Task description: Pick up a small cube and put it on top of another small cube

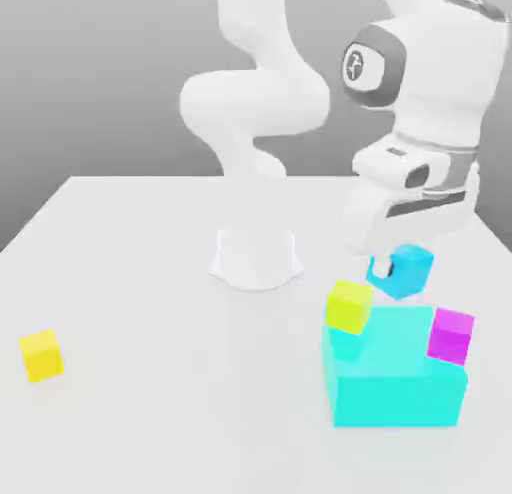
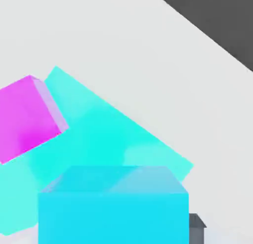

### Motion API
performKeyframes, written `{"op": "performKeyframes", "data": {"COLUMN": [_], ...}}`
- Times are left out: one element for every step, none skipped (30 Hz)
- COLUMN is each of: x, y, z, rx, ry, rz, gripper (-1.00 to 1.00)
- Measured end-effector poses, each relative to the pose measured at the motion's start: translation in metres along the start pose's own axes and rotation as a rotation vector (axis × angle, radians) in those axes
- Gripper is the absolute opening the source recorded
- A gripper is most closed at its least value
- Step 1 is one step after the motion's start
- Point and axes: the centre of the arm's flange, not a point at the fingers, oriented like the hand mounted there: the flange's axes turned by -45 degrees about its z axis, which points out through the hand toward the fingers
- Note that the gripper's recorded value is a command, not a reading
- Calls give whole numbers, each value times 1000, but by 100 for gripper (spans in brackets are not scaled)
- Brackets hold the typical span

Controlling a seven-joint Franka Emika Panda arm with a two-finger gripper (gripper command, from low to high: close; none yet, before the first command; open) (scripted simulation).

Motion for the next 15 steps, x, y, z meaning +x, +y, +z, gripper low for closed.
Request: {"op": "performKeyframes", "data": {"x": [-9,-19,-28,-37,-46,-51,-53,-53,-53,-53,-53,-54,-54,-54,-54], "y": [0,0,0,0,-1,-2,-2,-3,-4,-4,-5,-6,-6,-6,-6], "z": [-2,-3,-4,-4,-4,0,7,16,26,36,47,56,56,56,56], "rx": [11,23,36,50,65,75,80,82,83,83,83,83,83,83,83], "ry": [5,12,19,26,35,40,44,45,46,46,46,46,46,46,46], "rz": [-11,-23,-36,-48,-62,-71,-76,-79,-80,-80,-80,-81,-81,-81,-81], "gripper": [-100,-100,-100,-100,-100,-100,-100,-100,-100,-100,-100,100,100,100,100]}}
